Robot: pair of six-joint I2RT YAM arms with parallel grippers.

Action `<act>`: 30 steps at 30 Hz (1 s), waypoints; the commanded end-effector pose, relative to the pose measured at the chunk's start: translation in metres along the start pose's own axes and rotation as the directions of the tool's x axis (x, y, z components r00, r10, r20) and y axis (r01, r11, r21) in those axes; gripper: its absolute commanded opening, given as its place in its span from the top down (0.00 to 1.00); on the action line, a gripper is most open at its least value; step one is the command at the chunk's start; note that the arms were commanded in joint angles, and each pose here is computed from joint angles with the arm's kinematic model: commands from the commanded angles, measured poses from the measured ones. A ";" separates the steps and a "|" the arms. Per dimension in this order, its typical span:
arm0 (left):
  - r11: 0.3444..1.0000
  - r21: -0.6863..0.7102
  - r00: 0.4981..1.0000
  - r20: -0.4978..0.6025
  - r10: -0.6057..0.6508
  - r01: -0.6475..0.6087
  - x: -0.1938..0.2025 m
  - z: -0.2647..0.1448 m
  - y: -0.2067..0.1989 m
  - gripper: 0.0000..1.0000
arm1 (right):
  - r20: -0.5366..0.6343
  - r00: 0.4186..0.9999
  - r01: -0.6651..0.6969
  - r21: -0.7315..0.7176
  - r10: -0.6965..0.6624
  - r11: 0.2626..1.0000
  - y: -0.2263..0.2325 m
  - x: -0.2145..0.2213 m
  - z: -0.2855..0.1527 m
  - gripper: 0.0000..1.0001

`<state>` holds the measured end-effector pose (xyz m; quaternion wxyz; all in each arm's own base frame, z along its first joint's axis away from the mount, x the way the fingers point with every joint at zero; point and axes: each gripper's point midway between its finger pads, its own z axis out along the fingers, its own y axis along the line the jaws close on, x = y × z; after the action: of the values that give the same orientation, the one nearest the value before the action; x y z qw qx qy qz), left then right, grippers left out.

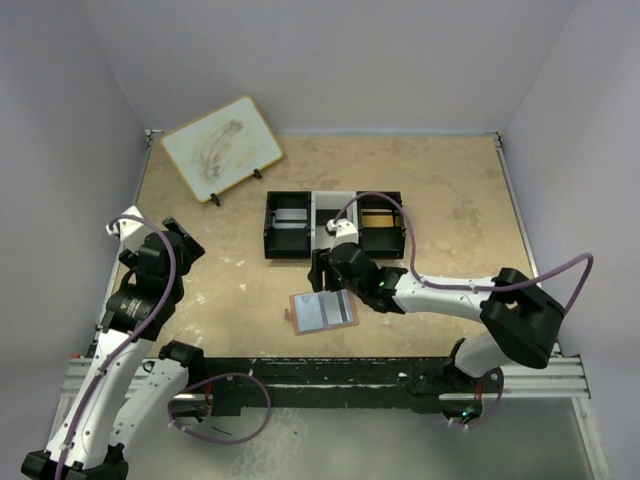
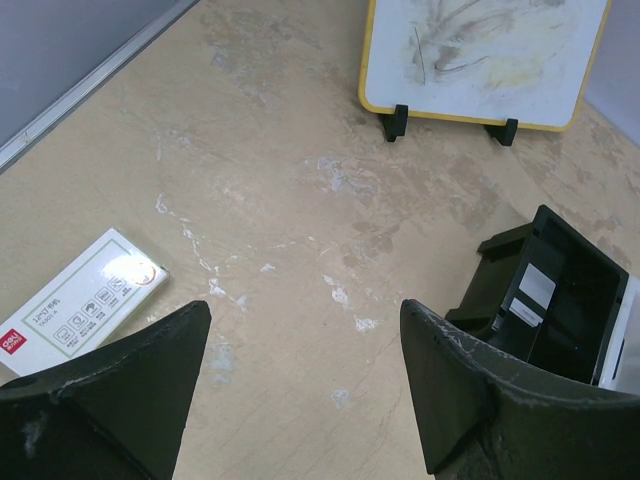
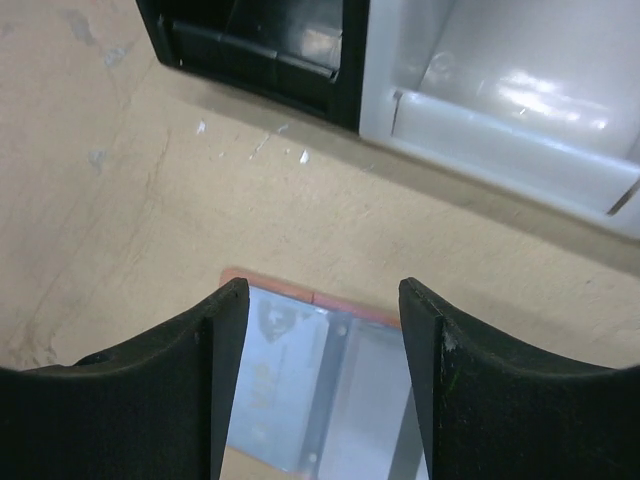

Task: Take the credit cards out of the card holder

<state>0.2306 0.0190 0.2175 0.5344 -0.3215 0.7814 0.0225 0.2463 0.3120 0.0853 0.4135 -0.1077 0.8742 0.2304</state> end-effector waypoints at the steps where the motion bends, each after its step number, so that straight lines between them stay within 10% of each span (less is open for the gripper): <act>1: 1.000 -0.003 0.999 0.032 -0.015 0.015 -0.008 0.000 0.000 0.25 | -0.033 0.999 -0.029 0.037 0.030 0.999 0.024 0.011 -0.005 0.36; 30: 1.000 -0.006 0.999 0.032 -0.015 0.015 -0.008 0.000 0.001 0.25 | -0.305 0.947 0.196 0.290 -0.104 0.937 0.006 0.106 0.015 0.31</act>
<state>0.2295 0.0199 0.2194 0.5378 -0.3232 0.7784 0.0219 0.1913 0.3470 0.0226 0.3338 -0.1462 0.9251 0.1071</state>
